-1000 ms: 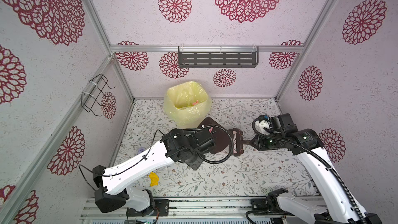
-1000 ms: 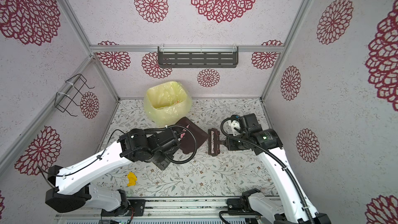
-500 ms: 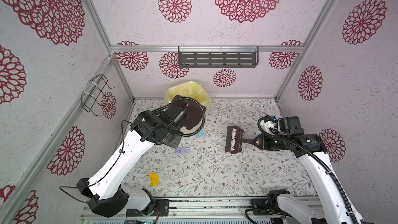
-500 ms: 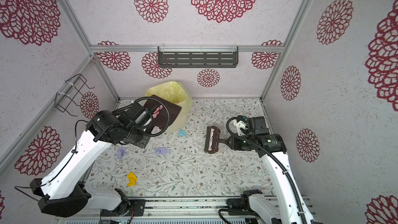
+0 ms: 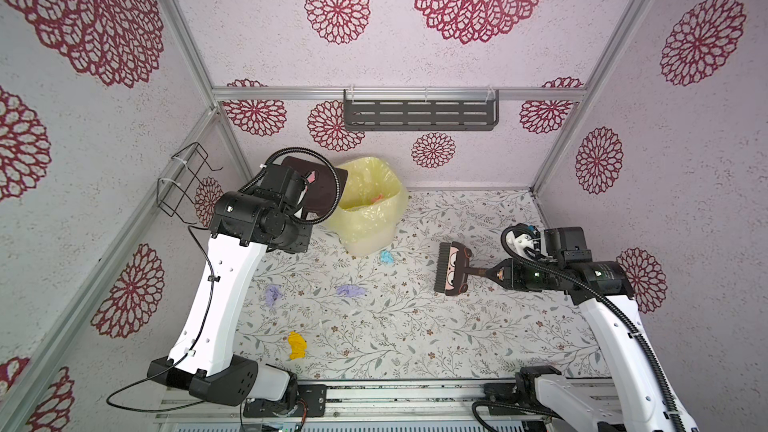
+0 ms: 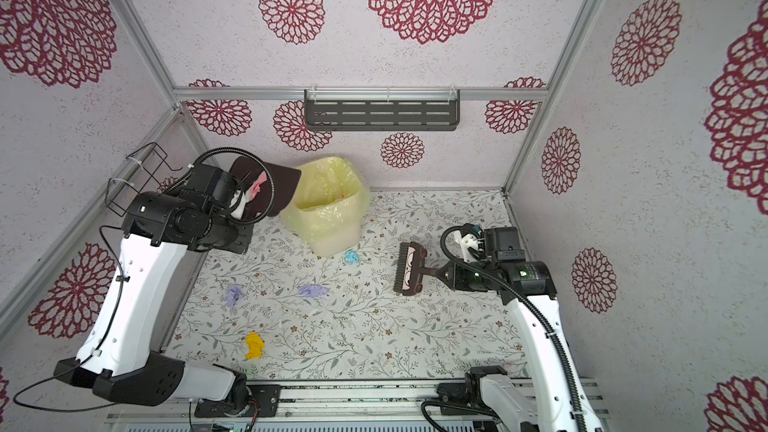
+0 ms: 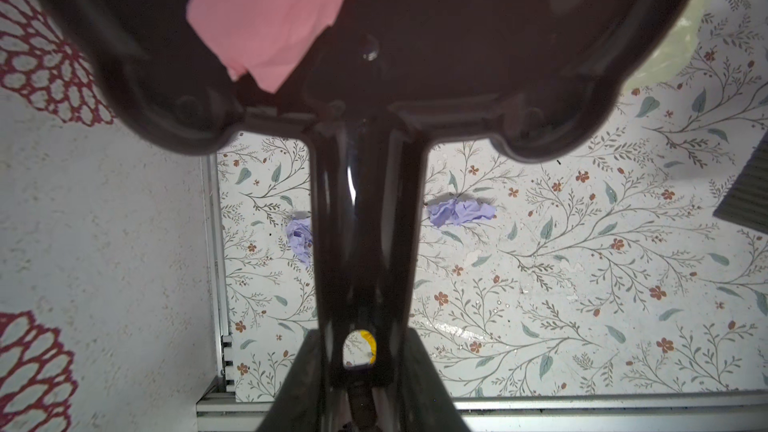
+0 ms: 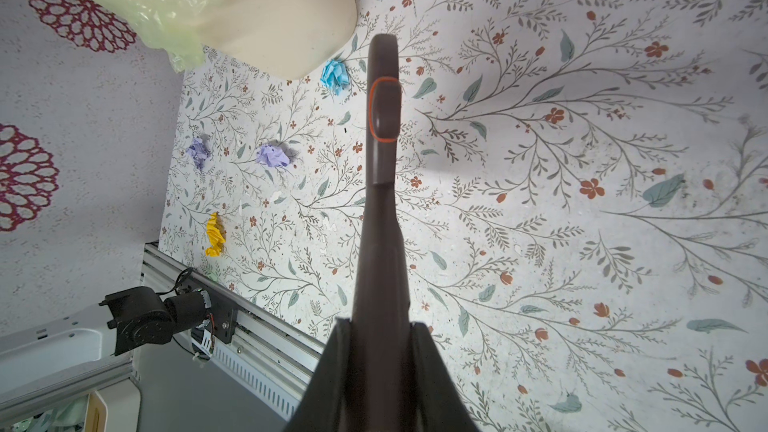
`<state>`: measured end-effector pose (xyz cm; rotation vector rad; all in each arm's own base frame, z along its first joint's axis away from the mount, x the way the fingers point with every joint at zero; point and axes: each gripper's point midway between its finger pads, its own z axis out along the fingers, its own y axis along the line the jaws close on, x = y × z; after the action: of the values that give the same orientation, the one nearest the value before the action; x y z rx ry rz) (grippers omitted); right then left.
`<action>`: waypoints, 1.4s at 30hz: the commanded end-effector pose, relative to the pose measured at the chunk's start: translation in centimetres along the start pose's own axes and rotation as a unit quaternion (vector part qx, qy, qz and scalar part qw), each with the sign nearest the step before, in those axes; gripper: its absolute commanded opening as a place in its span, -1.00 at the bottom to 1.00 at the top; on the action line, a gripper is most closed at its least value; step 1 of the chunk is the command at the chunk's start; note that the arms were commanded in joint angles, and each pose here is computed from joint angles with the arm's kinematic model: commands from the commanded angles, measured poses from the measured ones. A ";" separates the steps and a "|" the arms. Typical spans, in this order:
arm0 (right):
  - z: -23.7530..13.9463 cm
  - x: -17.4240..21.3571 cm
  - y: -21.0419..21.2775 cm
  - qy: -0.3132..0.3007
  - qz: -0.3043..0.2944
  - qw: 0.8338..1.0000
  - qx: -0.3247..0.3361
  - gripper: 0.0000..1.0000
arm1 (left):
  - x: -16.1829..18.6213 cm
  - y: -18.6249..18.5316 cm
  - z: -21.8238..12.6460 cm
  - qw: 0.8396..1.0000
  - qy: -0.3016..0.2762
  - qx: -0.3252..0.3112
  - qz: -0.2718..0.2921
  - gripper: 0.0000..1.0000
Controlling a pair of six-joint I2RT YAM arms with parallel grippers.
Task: Sweep away the paper scraps from the table
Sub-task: 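Tip the dustpan over the yellow-bagged bin with the left gripper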
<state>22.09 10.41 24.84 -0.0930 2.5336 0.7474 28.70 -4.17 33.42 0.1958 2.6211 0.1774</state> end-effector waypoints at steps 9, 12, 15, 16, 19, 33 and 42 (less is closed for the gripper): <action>-0.2 -0.2 1.1 -0.018 -0.008 0.999 -0.044 -1.00 | -6.1 0.8 3.7 0.997 0.008 -0.043 0.065 -1.00; 0.0 0.1 1.4 -0.017 0.003 0.998 -0.056 -1.00 | -7.4 0.8 3.8 0.992 -0.002 -0.071 0.104 -1.00; 0.0 0.4 1.3 -0.013 0.004 0.998 -0.055 -1.00 | -8.6 0.6 4.2 0.981 -0.004 -0.115 0.157 -1.00; 0.0 0.4 1.3 -0.010 0.005 0.999 -0.053 -1.00 | -9.0 0.5 4.4 0.976 -0.003 -0.129 0.173 -1.00; 0.0 0.5 1.3 -0.007 0.007 0.999 -0.052 -1.00 | -9.7 0.0 5.2 0.968 0.002 -0.147 0.202 -1.00; 0.1 0.6 1.4 -0.005 0.020 0.998 -0.061 -1.00 | -12.5 1.9 5.7 0.890 0.024 -0.336 0.307 -1.00; 0.0 0.7 1.6 -0.005 0.020 0.998 -0.063 -1.00 | -14.8 0.8 2.9 0.844 -0.012 -0.398 0.359 -1.00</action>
<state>21.28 11.26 23.58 -0.0591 2.5497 0.8701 43.47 -6.29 33.33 0.9603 2.1996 1.3982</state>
